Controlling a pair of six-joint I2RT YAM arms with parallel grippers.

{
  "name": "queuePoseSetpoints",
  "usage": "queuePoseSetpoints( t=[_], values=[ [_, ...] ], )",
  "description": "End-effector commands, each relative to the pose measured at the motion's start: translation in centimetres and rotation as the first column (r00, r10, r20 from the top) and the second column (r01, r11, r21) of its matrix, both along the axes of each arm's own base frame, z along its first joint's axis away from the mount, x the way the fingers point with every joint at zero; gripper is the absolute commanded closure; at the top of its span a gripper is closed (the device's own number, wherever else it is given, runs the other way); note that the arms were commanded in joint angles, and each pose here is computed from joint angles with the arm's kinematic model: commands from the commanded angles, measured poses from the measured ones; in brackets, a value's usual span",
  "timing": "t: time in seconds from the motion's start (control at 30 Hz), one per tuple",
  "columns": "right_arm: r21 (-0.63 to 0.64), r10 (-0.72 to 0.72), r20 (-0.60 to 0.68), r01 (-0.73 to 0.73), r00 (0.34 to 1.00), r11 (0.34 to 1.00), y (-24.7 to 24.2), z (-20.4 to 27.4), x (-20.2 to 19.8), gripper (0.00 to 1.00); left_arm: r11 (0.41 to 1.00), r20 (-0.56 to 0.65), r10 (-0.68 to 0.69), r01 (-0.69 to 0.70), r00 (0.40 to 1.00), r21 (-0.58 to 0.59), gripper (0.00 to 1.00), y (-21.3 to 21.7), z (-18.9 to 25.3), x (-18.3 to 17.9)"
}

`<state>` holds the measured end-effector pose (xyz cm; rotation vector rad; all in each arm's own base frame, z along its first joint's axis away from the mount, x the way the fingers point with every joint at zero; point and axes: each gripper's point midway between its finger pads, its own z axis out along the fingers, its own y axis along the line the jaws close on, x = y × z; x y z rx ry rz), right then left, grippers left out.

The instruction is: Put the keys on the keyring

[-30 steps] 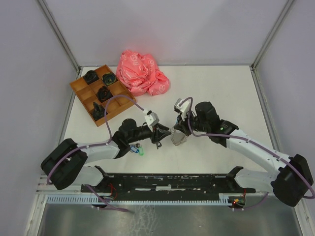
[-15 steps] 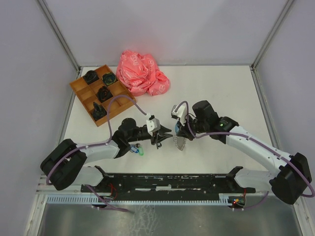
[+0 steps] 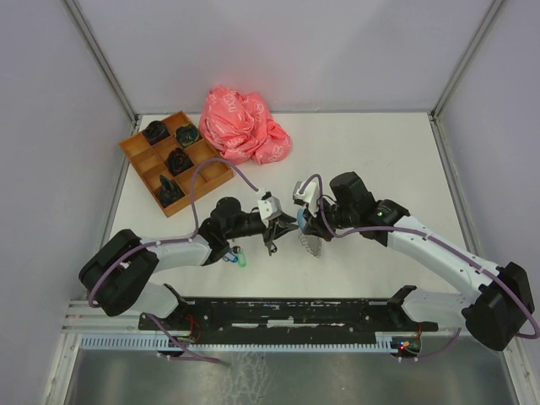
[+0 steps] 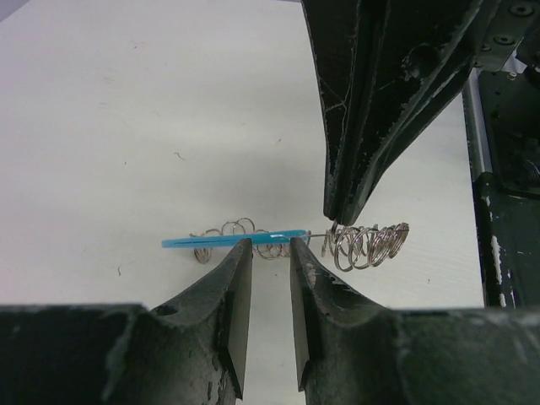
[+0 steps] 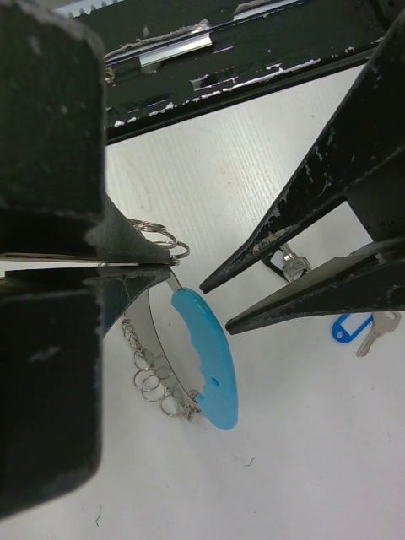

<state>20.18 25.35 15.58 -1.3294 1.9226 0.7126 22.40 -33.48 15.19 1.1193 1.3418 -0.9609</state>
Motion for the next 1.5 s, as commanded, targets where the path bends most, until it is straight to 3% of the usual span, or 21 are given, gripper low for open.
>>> queuePoseSetpoints(
  t=[0.0, 0.57, 0.87, 1.17, 1.47],
  values=[
    [0.074, 0.011, 0.079, -0.017, 0.997, 0.997, 1.1, 3.1, 1.1, 0.99, 0.999, 0.024, -0.027, 0.028, 0.999, -0.026, 0.69, -0.7, 0.8, -0.1],
    [0.074, -0.057, 0.101, 0.050, 0.993, 0.996, 0.9, 3.4, 2.3, 0.99, 0.999, 0.017, -0.049, 0.050, 0.999, -0.007, 0.67, -1.9, -0.4, -2.1],
    [0.043, -0.107, 0.108, 0.103, 0.988, 0.994, 0.4, 2.7, 3.1, 1.00, 0.996, 0.022, -0.079, 0.079, 0.997, -0.029, 0.61, -2.3, 0.5, -4.1],
    [0.051, -0.048, 0.104, 0.043, 0.993, 0.998, 0.6, 2.9, 2.2, 0.99, 1.000, 0.080, -0.017, 0.019, 0.997, -0.024, 0.60, -0.8, 0.5, -3.9],
    [0.061, 0.011, 0.096, -0.017, 0.995, 0.998, 0.9, 3.2, 1.3, 0.99, 0.999, 0.149, -0.018, 0.023, 0.989, -0.034, 0.66, -1.0, 2.0, -2.9]
  ],
)
